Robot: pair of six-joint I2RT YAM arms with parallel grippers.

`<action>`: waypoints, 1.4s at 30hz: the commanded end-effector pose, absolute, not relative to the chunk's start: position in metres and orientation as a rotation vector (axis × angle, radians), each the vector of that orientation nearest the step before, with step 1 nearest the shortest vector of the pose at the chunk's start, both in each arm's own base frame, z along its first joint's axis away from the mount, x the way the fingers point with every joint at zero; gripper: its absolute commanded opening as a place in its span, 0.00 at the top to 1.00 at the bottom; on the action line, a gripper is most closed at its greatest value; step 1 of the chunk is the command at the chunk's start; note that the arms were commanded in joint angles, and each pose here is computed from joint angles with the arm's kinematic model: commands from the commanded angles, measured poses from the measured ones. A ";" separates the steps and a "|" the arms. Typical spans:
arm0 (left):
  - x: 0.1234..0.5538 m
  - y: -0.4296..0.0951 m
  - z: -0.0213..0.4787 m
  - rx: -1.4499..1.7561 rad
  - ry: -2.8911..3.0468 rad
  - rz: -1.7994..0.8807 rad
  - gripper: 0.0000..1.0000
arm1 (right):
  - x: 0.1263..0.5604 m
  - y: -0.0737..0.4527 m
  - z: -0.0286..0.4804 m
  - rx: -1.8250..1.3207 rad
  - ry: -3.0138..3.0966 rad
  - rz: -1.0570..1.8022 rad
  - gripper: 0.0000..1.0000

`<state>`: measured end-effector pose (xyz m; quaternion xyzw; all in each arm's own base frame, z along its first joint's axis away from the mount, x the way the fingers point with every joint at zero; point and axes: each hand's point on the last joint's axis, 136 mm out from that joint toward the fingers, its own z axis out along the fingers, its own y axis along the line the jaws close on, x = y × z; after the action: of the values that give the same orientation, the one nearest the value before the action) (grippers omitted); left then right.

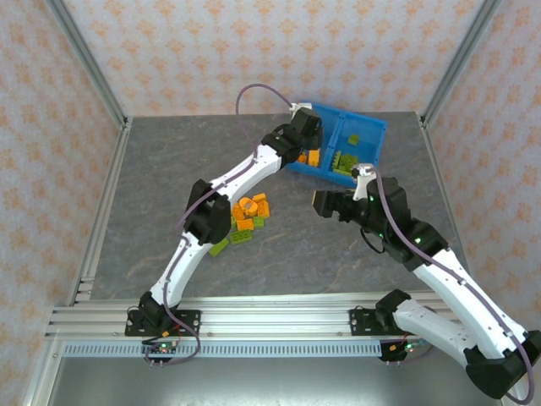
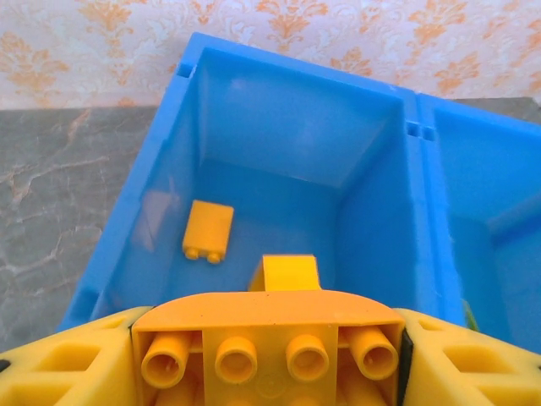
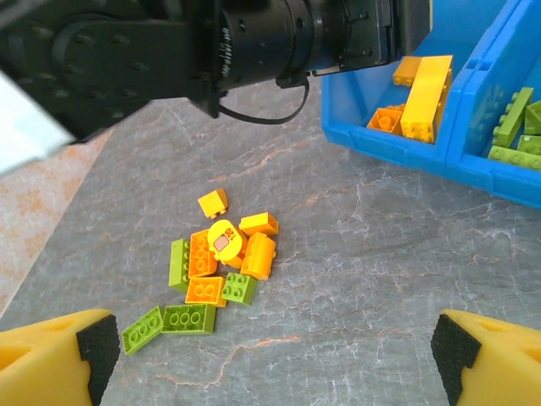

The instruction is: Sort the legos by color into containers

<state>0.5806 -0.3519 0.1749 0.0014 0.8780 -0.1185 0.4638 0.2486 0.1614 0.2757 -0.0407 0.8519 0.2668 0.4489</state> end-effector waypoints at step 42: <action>0.265 -0.140 0.243 0.298 2.390 -0.170 0.09 | 0.350 0.297 0.129 -0.110 2.595 0.879 0.12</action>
<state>0.2975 -0.1596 0.2417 0.0602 0.9243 -0.0843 0.3675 0.3380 0.2691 0.1190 -0.0360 0.9418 0.2689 0.1983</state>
